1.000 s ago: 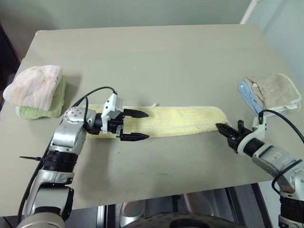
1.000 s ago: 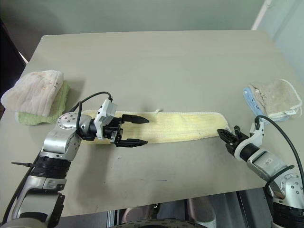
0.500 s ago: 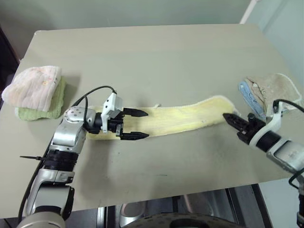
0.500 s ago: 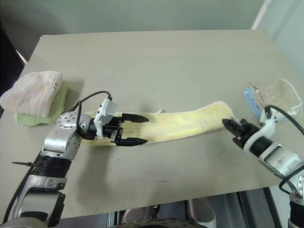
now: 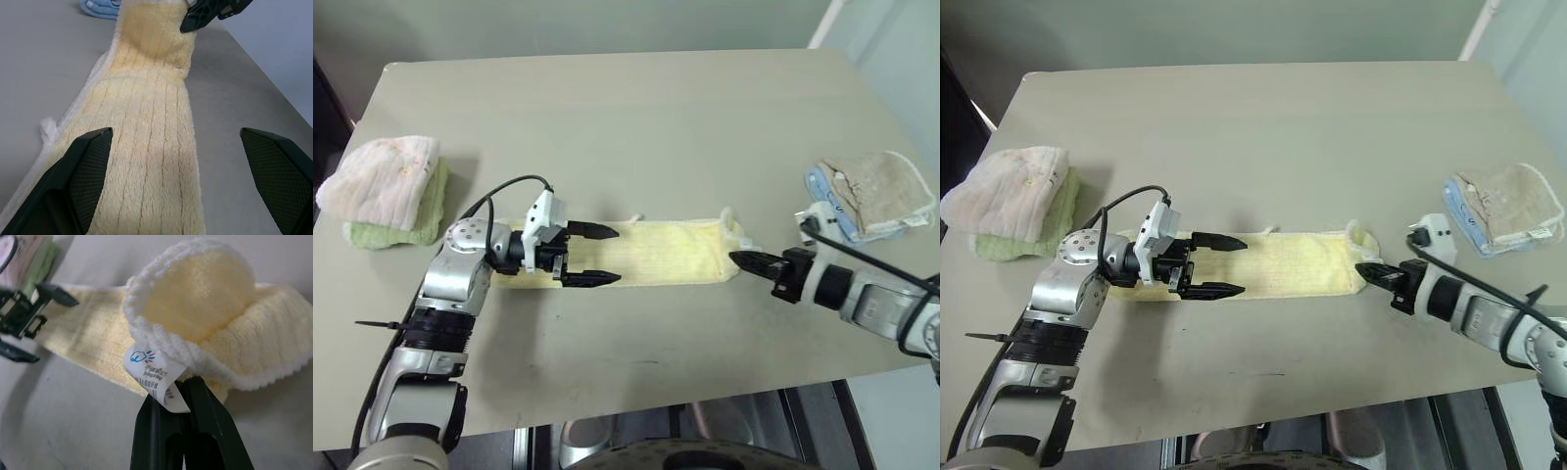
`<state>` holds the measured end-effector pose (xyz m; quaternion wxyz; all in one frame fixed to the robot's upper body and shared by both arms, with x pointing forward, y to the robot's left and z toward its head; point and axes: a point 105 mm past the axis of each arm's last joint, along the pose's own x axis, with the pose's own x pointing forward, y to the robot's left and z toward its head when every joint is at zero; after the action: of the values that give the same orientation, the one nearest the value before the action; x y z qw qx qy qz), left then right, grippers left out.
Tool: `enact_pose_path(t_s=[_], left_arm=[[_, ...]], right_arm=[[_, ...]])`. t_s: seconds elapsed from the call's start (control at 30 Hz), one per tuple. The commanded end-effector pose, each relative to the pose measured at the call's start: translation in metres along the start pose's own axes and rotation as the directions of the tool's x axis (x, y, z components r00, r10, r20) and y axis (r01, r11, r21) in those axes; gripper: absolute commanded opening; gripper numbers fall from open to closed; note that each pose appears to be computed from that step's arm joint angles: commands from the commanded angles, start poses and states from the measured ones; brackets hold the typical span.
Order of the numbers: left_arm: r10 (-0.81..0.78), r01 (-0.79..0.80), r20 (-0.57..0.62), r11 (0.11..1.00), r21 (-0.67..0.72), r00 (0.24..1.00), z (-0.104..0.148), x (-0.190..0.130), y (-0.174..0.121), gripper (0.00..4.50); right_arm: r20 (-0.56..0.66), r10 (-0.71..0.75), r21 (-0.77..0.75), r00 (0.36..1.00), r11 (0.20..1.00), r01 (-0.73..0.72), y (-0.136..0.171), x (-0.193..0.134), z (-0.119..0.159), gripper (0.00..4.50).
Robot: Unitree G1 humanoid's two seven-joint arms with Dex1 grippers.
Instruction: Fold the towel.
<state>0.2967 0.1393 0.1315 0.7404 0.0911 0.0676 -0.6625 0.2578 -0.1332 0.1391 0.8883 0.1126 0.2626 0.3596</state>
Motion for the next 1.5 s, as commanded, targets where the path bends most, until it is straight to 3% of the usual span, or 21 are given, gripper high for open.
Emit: enact_pose_path(t_s=[0.03,0.23,0.63,0.9,1.2,1.5], left_arm=[[0.019,-0.02,0.012,0.999,0.043,1.0,0.009,-0.002,0.001,4.5],[0.031,-0.032,0.015,0.999,0.041,0.999,0.01,-0.004,0.001,4.5],[0.055,-0.055,0.007,0.998,0.039,0.998,0.01,-0.008,0.002,4.5],[0.059,-0.059,0.006,0.998,0.036,0.998,0.009,-0.008,0.002,4.5],[0.068,-0.068,-0.001,0.997,0.035,0.998,0.008,-0.01,0.003,4.5],[0.077,-0.077,-0.003,0.996,0.041,0.997,0.008,-0.011,0.005,4.5]], right_arm=[[-0.011,0.053,-0.135,0.999,0.989,-0.054,0.016,0.013,0.005,0.01],[-0.076,0.084,-0.28,0.994,0.955,-0.102,0.029,0.045,0.003,0.01],[-0.143,0.1,-0.375,0.985,0.915,-0.147,0.036,0.071,-0.002,0.01],[-0.171,0.24,-0.302,0.956,0.91,-0.282,0.057,0.071,0.006,0.01],[-0.201,0.279,-0.23,0.939,0.918,-0.322,0.063,0.07,0.003,0.01],[-0.2,0.316,-0.219,0.928,0.908,-0.356,0.067,0.072,0.004,2.95]])
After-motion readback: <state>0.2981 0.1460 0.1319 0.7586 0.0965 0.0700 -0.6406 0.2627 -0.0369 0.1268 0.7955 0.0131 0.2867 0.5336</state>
